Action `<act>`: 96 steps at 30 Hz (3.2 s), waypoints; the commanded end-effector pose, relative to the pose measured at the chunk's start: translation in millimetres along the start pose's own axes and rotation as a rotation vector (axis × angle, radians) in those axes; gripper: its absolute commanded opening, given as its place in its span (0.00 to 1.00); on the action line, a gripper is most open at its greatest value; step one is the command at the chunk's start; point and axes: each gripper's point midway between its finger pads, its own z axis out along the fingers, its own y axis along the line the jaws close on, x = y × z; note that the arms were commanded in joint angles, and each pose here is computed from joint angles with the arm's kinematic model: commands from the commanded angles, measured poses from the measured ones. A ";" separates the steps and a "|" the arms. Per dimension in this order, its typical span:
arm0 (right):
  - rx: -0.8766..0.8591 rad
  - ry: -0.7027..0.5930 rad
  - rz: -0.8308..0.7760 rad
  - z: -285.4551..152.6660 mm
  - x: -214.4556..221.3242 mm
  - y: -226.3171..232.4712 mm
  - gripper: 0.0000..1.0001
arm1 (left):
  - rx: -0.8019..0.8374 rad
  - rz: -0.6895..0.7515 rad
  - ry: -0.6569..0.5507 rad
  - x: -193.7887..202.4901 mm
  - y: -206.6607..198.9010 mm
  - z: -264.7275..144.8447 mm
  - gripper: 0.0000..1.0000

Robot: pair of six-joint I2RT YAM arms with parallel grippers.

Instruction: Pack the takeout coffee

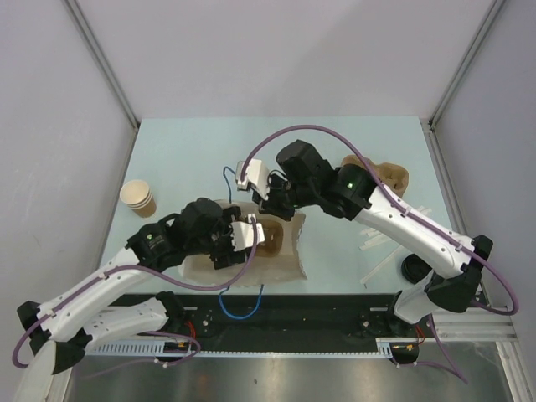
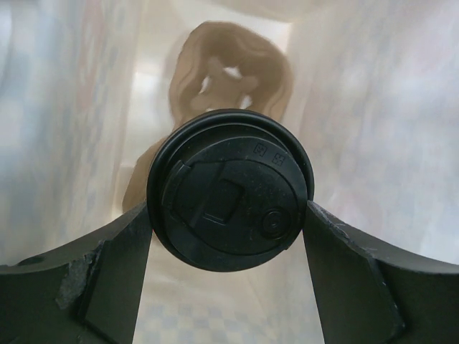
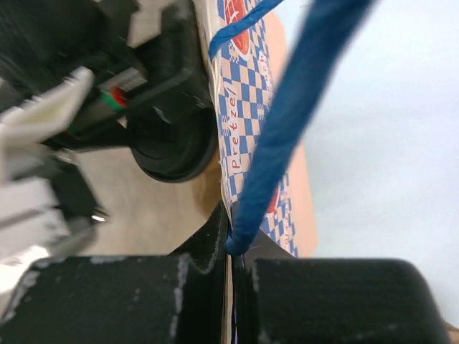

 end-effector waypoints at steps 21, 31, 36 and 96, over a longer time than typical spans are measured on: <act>0.268 -0.144 -0.243 -18.8 -34.9 -14.3 0.00 | -0.174 0.105 -0.009 36.2 6.8 53.1 0.23; 0.279 -0.130 -0.240 -16.7 -26.2 -2.0 0.00 | -0.272 0.147 -0.101 8.3 21.8 52.8 0.23; 0.276 -0.124 -0.230 -14.6 -22.6 -3.7 0.00 | -0.248 0.158 -0.160 -7.2 17.6 46.2 0.23; 0.245 -0.161 -0.278 -17.9 -24.5 6.2 0.00 | -0.034 0.273 -0.170 -6.6 -28.7 107.7 0.19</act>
